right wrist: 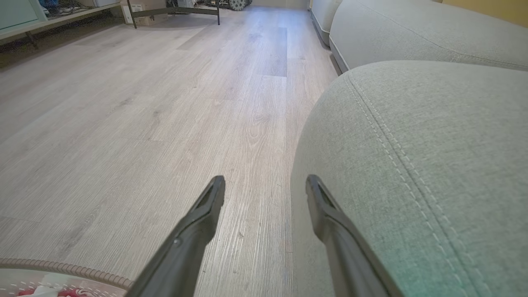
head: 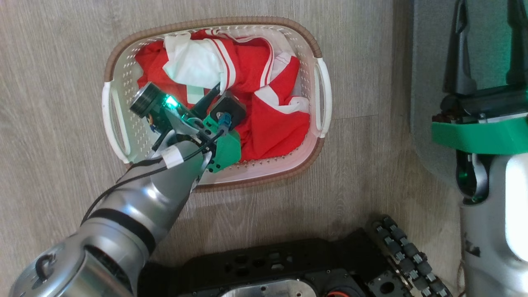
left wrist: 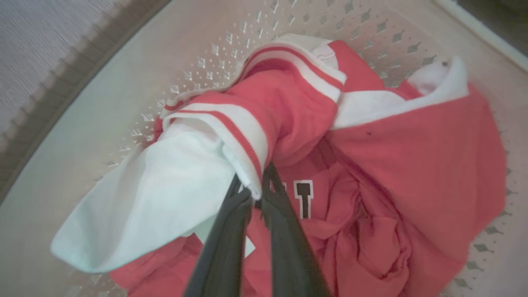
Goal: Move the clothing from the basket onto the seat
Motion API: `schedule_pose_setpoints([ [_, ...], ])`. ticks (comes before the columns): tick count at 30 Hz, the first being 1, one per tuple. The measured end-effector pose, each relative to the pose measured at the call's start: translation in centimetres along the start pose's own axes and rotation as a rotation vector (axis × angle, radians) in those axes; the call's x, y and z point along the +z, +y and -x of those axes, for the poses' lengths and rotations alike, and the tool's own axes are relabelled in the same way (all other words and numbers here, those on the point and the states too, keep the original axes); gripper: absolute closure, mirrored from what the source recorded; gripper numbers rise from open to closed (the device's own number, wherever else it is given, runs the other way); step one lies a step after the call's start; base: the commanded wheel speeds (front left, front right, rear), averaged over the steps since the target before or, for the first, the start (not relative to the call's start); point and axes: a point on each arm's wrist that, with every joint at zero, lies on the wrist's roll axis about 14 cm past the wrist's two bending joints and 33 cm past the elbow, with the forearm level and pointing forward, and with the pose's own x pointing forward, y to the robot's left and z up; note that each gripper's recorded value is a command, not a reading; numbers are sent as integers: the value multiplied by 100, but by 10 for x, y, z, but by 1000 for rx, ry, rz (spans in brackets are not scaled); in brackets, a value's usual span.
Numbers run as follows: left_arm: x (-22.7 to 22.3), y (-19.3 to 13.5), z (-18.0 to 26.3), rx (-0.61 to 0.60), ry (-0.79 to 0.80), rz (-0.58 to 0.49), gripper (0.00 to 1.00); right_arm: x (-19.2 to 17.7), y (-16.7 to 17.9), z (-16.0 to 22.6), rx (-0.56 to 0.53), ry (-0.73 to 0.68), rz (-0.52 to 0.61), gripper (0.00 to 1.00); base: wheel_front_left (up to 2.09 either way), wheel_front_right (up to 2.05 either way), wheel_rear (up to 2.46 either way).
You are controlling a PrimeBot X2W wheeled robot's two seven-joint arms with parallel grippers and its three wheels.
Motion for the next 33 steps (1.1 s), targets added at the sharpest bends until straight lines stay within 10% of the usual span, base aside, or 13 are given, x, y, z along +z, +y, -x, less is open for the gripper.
schedule_pose_setpoints([
  [33,189,23,161,222,-524,115,100,111,15,76,20,-141,-46,0,0,0,0],
])
